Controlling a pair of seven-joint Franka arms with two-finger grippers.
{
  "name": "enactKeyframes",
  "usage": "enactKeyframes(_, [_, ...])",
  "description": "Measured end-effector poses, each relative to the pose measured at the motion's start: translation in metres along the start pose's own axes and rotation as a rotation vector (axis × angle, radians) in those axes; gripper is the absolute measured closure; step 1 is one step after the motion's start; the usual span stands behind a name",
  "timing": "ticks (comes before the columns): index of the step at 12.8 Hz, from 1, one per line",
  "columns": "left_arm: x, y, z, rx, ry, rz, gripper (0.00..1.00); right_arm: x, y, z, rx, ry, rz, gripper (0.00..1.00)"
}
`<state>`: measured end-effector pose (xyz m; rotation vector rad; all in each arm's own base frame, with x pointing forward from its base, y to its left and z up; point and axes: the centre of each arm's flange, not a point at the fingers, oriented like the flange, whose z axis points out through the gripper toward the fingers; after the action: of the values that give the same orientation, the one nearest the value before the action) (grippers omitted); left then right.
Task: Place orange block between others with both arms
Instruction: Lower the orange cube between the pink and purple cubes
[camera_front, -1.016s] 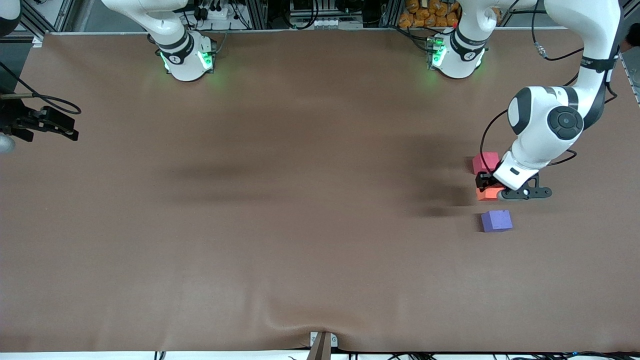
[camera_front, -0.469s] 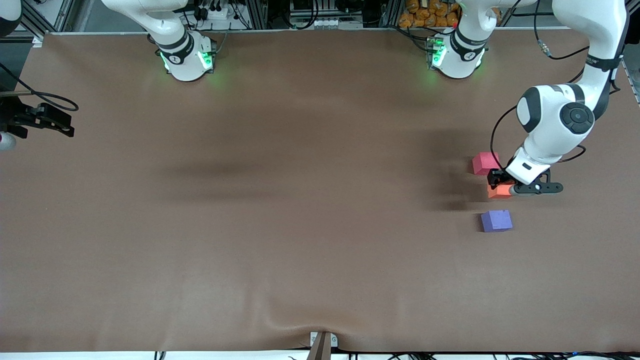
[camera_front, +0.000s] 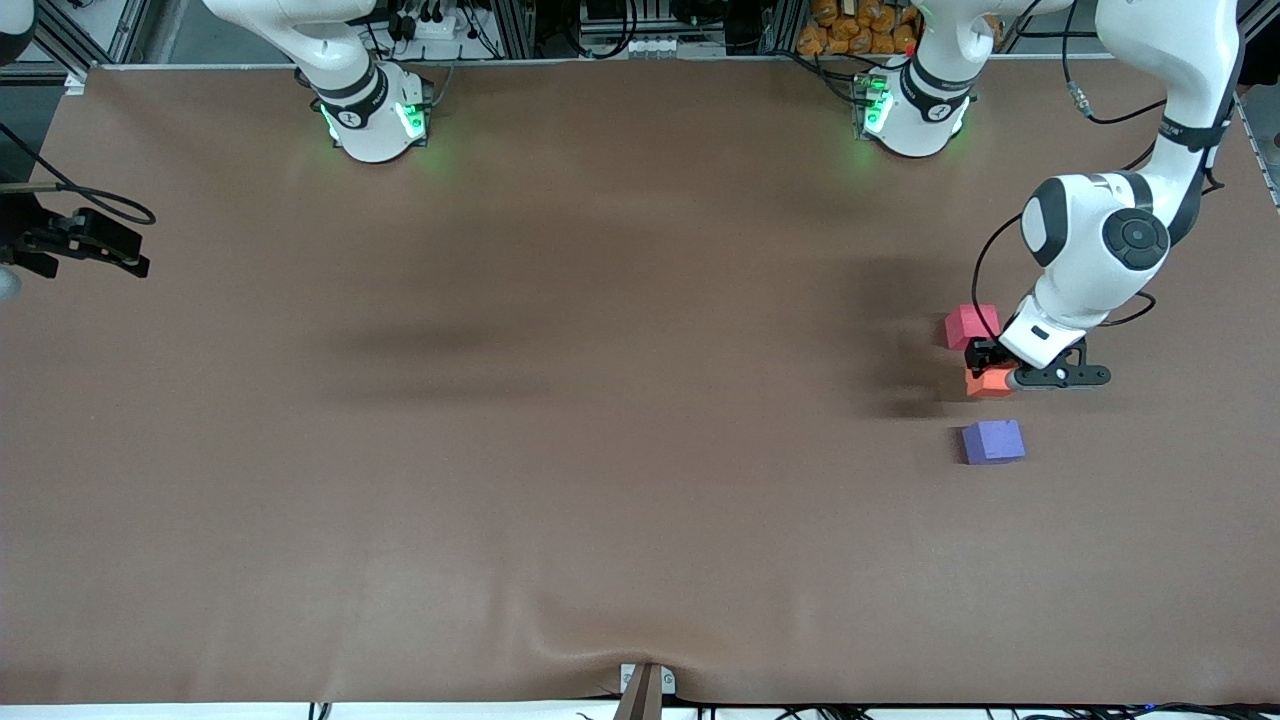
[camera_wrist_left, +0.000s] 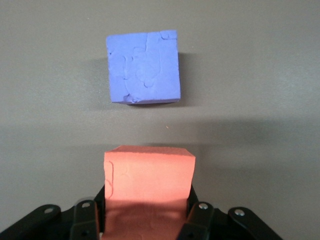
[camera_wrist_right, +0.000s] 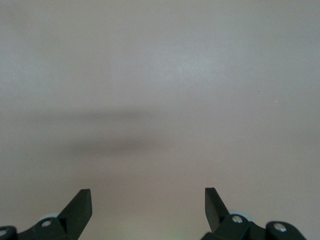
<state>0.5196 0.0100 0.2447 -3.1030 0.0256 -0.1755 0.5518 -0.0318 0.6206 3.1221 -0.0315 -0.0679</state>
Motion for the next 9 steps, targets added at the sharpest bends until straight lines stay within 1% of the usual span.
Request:
enactKeyframes(5, [-0.004, 0.001, 0.021, 0.002, -0.014, 0.002, 0.44, 0.004, 0.007, -0.004, 0.035, 0.042, 0.039, 0.0])
enactKeyframes(9, [-0.006, 0.001, 0.035, 0.003, -0.01, 0.003, 0.44, 0.004, 0.014, -0.004, 0.039, 0.047, 0.053, 0.0])
